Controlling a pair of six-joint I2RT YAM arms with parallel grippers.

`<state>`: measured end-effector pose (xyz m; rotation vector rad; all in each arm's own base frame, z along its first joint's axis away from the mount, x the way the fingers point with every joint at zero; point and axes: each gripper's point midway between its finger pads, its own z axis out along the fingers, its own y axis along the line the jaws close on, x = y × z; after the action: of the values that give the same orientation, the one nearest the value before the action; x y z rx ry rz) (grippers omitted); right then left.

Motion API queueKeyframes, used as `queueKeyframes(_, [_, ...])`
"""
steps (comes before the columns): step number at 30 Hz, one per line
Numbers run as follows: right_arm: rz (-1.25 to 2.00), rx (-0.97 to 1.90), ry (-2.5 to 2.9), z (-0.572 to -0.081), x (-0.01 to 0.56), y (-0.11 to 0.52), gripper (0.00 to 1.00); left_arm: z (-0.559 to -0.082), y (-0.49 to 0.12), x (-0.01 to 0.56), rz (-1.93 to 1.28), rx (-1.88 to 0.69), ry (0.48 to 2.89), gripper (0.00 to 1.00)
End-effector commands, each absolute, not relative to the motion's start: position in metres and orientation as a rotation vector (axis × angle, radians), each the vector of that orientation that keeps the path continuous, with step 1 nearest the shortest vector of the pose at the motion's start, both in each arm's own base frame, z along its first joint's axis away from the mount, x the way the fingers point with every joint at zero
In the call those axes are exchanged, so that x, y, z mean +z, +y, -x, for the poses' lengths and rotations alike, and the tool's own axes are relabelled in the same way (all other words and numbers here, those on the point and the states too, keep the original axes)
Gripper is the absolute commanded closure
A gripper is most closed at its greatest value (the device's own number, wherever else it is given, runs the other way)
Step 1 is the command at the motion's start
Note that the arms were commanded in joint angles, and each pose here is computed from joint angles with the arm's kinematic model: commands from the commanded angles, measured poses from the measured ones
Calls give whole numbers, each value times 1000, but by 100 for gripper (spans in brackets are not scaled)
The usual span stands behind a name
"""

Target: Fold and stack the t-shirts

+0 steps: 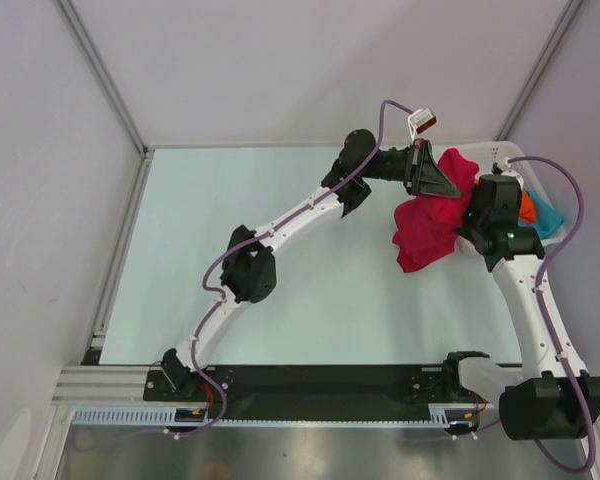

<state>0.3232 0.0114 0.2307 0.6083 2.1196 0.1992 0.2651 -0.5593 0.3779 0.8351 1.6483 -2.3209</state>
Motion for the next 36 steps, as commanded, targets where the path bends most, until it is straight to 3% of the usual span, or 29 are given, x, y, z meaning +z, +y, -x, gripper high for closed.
queueKeyframes(1, [-560,243,2035,-321,268,17,36,-223,-525,452,-998,-2276,1380,100])
queueKeyframes(11, [-513,291,2060,-307,270,32,34,-211,-480,511,-928,-2180,1273,100])
queueKeyframes(36, [-352,435,2212,-334,209,128,36,-224,-397,521,-779,-1922,1350,100])
